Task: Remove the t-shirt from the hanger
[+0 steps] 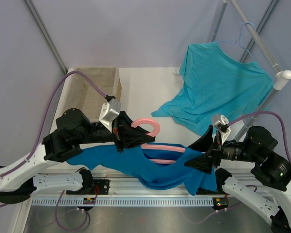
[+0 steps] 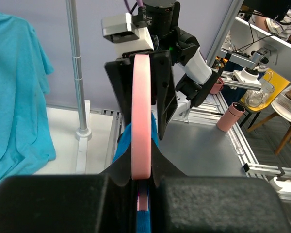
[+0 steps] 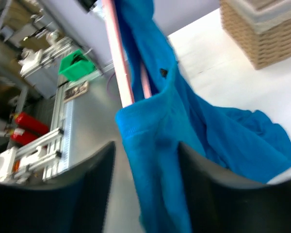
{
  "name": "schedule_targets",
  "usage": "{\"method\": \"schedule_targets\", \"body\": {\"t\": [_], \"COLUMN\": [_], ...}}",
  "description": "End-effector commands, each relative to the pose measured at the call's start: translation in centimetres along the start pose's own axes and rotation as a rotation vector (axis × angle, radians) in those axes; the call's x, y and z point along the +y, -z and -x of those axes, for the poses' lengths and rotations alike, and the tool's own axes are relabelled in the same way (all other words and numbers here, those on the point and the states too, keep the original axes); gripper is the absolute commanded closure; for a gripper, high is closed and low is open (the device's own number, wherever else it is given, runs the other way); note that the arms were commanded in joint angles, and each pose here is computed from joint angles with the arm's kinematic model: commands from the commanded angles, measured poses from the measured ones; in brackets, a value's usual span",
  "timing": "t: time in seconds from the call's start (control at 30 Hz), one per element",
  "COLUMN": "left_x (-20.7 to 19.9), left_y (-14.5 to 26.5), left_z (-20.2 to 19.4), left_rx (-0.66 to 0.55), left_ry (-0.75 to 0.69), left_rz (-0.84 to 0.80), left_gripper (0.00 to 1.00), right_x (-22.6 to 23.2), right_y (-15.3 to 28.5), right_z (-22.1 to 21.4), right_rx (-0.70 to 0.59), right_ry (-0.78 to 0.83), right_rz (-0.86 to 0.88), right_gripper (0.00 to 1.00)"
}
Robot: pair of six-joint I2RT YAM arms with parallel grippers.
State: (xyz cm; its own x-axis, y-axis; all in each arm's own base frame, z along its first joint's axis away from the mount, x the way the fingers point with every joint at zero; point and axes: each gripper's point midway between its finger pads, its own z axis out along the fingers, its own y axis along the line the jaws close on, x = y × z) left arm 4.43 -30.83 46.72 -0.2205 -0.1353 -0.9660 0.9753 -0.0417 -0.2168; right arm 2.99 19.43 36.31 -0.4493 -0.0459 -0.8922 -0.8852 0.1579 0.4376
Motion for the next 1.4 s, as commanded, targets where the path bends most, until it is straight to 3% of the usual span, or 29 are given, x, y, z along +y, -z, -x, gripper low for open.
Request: {"method": "schedule_targets", "body": {"t": [0.0, 0.07, 0.17, 0.27, 0.37, 0.5, 0.57, 0.6, 0.77, 0.9, 1.03, 1.2, 1.37], "left_x": [-0.8, -1.0, -1.4, -1.3, -1.4, -1.6, -1.5, -1.8, -0.7, -0.9, -0.6, -1.2, -1.4], "left_y": [2.4, 3.7, 4.9, 5.6, 6.3, 7.2, 7.8, 8.7, 11.7, 13.2, 14.3, 15.6, 15.4], "left_z": [3.4, 4.2, 4.4, 4.3, 4.3, 4.6, 4.8, 5.3, 6.4, 7.0, 7.8, 9.3, 10.2], "left_rx": [-0.124, -0.162, -0.177, -0.189, -0.205, -0.229, -0.249, -0.272, -0.341, -0.372, -0.421, -0.503, -0.543], "left_ry": [-0.015, -0.013, 0.003, 0.026, 0.037, 0.039, 0.036, 0.029, 0.034, 0.028, 0.028, 0.020, 0.017], "left_rz": [0.047, 0.069, 0.079, 0.102, 0.110, 0.117, 0.138, 0.141, 0.265, 0.290, 0.324, 0.320, 0.302], "left_gripper": [1.00, 1.00, 1.00, 1.00, 1.00, 1.00, 1.00, 1.00, 1.00, 1.00, 1.00, 1.00, 1.00], "right_x": [-1.5, -2.7, -3.2, -4.0, -5.3, -6.5, -7.0, -7.2, -7.8, -10.3, -11.1, -13.5, -13.7], "right_y": [0.5, 0.9, 1.3, 1.1, -0.1, -1.2, -1.4, -1.5, -1.3, 0.0, 0.3, -0.2, -2.0], "right_z": [2.4, 2.4, 1.9, 1.1, 0.1, 0.0, 0.2, 0.2, 0.5, 2.0, 2.8, 1.2, -0.9], "right_rx": [-0.122, -0.173, -0.212, -0.198, -0.161, -0.139, -0.154, -0.165, -0.262, -0.373, -0.440, -0.399, -0.339], "right_ry": [0.064, 0.063, 0.070, 0.063, 0.054, 0.016, -0.003, -0.008, -0.022, -0.088, -0.181, -0.274, -0.290], "right_rz": [-0.120, -0.188, -0.207, -0.225, -0.226, -0.244, -0.257, -0.262, -0.279, -0.440, -0.481, -0.575, -0.505], "right_gripper": [0.21, 0.13, 0.11, 0.11, 0.18, 0.53, 0.65, 1.00, 1.00, 1.00, 1.00, 1.00, 1.00]}}
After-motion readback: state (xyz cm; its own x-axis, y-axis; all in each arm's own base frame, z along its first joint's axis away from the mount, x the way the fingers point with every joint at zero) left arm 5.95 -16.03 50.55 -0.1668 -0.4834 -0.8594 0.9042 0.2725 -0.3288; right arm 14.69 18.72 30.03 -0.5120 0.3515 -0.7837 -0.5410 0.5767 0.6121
